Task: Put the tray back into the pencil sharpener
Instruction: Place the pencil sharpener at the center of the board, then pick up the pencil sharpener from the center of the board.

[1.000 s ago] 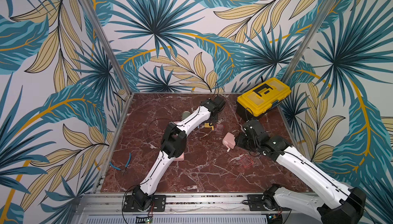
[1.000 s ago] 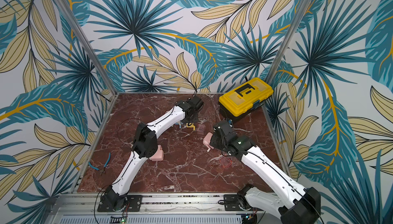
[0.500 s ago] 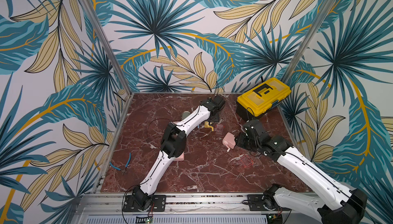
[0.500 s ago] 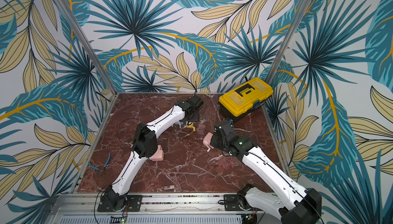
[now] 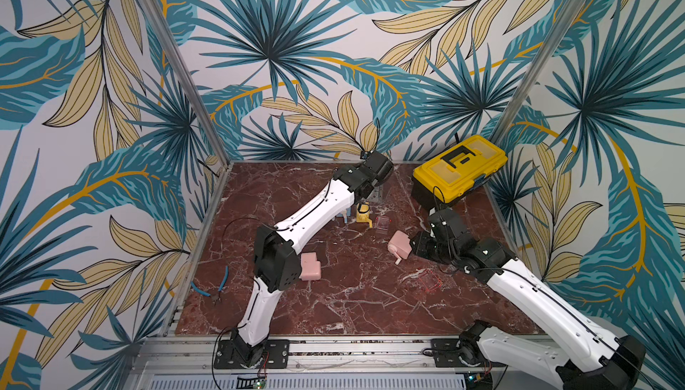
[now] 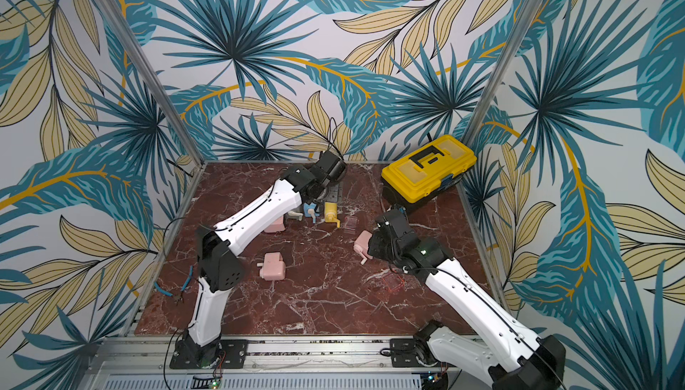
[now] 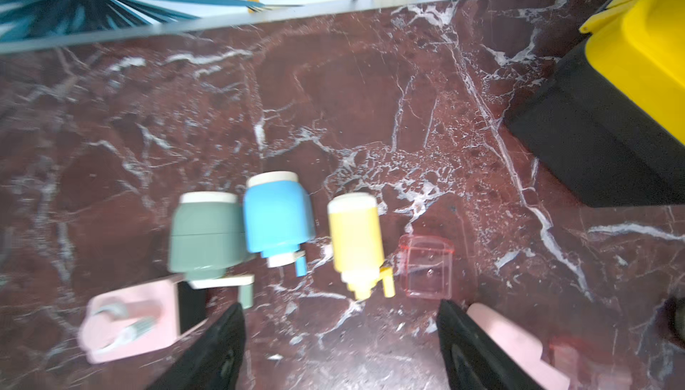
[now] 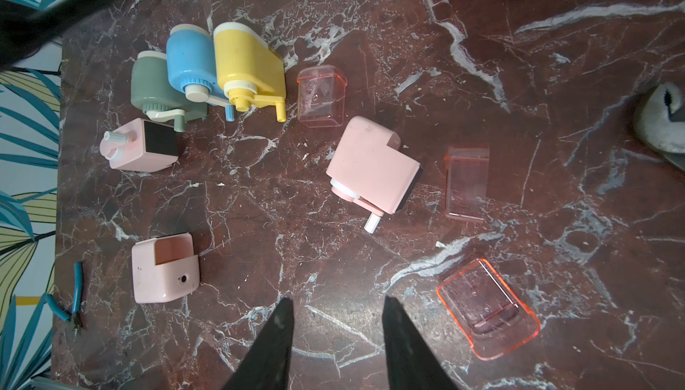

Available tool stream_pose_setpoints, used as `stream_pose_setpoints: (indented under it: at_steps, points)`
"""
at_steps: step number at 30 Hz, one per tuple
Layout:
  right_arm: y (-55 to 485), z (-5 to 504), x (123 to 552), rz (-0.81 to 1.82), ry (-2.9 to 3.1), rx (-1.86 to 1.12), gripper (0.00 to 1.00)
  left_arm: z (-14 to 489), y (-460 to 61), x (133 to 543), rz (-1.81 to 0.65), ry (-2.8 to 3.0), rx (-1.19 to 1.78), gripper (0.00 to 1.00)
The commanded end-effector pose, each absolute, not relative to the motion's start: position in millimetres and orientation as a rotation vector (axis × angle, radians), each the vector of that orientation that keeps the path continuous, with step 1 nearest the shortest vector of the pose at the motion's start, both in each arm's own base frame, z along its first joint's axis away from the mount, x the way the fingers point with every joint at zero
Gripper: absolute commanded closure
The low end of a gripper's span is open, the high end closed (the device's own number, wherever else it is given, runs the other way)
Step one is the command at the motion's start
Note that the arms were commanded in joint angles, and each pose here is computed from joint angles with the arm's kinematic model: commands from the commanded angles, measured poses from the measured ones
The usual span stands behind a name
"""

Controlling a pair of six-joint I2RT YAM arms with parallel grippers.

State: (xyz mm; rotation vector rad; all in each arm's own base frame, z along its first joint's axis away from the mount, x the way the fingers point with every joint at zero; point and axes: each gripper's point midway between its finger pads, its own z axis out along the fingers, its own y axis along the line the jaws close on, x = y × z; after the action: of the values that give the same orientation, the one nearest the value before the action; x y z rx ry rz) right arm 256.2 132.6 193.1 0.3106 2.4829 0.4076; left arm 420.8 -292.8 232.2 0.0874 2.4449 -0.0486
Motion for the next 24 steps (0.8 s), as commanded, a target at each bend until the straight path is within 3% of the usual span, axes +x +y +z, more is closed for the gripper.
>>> stream_pose_setpoints:
  at_steps: [1,4,24]
  points:
    - [134,185,250,0.396,2.533,0.234,0.57,224,-258,407,0.116,2.450,0.129,0.09]
    - [139,179,247,0.418,2.559,0.220,0.56,220,-238,388,0.143,2.462,0.113,0.00]
    - [220,142,248,0.585,2.738,-0.174,0.50,172,-128,249,-0.190,2.490,-0.351,0.00]
